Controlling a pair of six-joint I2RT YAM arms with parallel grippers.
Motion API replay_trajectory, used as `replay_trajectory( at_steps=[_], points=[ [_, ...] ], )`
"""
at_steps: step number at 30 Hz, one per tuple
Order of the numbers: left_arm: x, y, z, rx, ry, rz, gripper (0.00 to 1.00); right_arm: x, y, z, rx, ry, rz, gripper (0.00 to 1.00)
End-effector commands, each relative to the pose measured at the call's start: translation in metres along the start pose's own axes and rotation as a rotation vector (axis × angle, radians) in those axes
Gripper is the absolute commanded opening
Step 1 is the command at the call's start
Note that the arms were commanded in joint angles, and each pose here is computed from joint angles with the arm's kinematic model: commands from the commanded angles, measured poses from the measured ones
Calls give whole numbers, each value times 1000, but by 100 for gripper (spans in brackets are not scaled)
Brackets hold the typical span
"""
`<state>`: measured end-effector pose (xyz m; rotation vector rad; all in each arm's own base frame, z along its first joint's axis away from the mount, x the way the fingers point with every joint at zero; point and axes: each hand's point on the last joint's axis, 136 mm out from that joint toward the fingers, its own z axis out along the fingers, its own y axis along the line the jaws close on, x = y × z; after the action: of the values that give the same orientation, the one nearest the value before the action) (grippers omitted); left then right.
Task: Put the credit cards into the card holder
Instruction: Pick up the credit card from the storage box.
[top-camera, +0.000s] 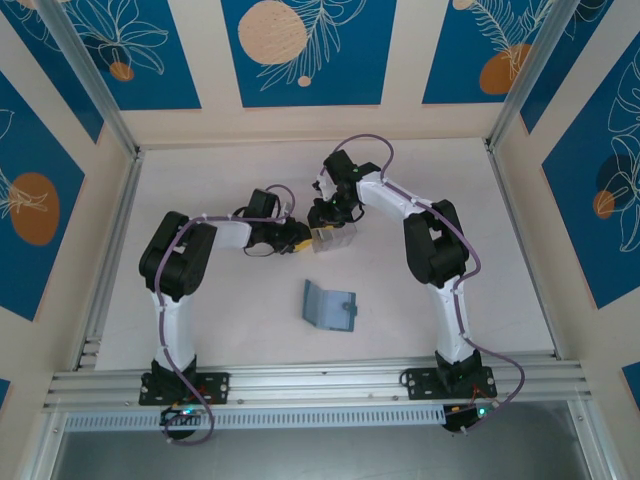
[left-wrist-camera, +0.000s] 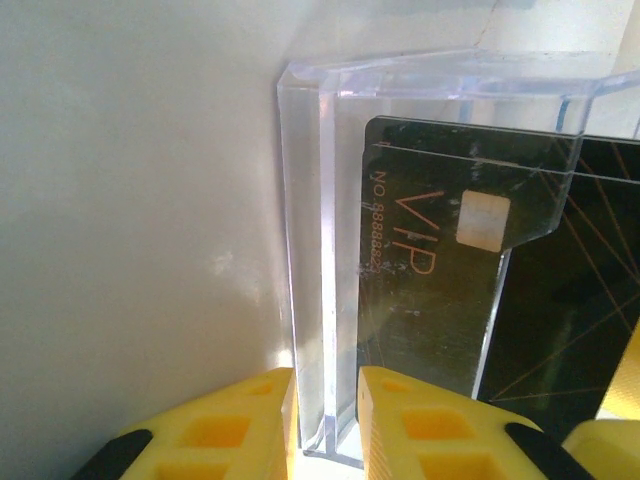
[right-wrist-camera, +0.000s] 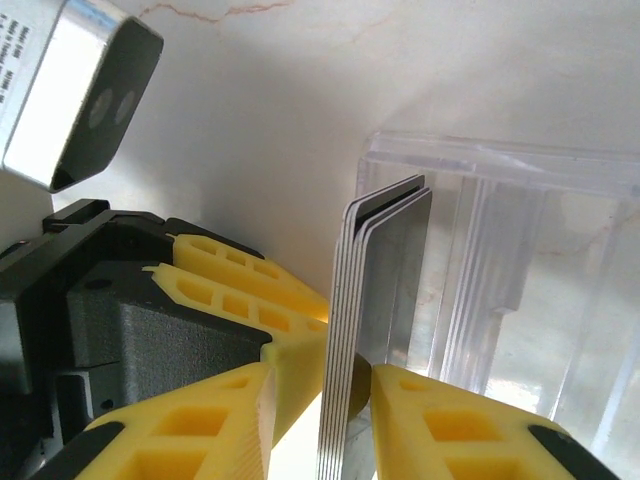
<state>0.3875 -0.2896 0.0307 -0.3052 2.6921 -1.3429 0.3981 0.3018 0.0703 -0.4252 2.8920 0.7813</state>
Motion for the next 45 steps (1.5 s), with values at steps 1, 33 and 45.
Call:
replay_trajectory(
  at_steps=[1, 33, 45],
  points=[
    [-3, 17, 10, -37, 2, -16, 23, -1, 15, -23, -44, -20, -11, 30],
    [-2, 19, 11, -36, 4, -16, 23, -5, 20, -31, -61, -30, -12, 19],
    [-3, 20, 11, -37, 3, -17, 23, -4, 21, -39, -53, -39, -15, 16]
  ],
)
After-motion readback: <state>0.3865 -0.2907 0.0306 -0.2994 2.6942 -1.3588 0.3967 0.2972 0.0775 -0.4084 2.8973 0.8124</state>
